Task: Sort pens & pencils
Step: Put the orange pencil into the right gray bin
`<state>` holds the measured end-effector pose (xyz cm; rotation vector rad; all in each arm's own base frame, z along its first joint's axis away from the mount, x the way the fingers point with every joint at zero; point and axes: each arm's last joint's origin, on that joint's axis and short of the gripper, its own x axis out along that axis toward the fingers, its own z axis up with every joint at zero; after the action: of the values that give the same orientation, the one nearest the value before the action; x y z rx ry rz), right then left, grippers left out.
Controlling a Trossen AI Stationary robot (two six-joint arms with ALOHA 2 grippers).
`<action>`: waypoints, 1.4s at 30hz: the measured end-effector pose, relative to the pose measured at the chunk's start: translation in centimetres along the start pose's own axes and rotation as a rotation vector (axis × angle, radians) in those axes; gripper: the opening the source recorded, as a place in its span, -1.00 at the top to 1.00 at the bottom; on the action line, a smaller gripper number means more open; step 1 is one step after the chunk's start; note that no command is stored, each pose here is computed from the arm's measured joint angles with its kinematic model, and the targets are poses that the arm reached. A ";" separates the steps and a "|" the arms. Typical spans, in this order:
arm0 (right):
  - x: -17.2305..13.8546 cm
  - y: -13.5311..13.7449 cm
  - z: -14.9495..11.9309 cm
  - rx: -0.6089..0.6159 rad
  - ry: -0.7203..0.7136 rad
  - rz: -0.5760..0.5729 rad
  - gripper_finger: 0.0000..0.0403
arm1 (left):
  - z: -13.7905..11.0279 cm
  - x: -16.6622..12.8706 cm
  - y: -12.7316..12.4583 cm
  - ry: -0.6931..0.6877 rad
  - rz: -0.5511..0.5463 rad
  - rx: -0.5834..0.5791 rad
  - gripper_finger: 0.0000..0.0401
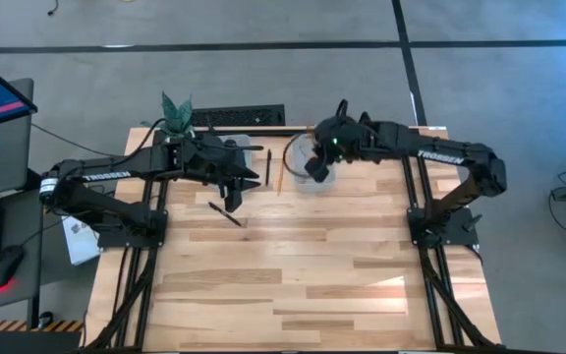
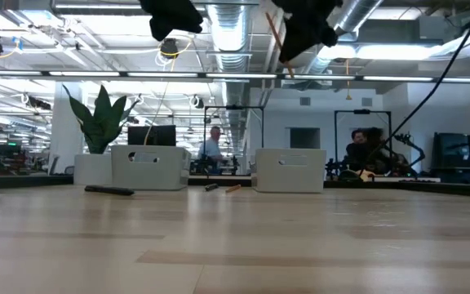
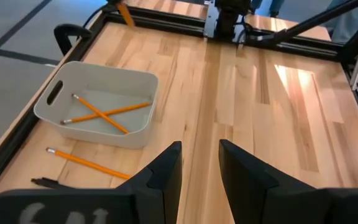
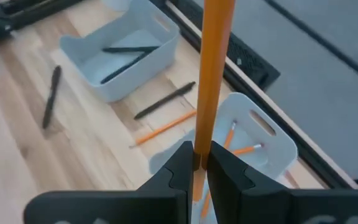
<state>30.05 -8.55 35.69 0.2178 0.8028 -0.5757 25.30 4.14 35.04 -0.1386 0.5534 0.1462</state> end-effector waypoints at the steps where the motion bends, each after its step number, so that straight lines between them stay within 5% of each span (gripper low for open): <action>1: 0.2 -0.6 0.2 0.017 0.001 0.006 0.71 | 0.0 0.0 0.0 0.004 0.000 0.000 0.52; 10: 2.7 -3.6 0.1 0.087 0.060 -0.029 0.71 | -0.4 0.0 0.0 0.044 0.004 -0.011 0.52; 28: 14.3 -3.1 -3.3 0.091 0.420 -0.024 0.71 | -1.0 0.0 -0.2 0.105 0.001 -0.016 0.52; 42: 16.6 -4.6 -5.4 0.192 0.625 -0.036 0.71 | -1.1 0.0 -0.2 0.115 0.002 -0.016 0.52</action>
<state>33.30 -16.87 20.04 0.5777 1.3575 -0.6262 24.73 3.71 34.13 -0.1625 0.6676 0.1455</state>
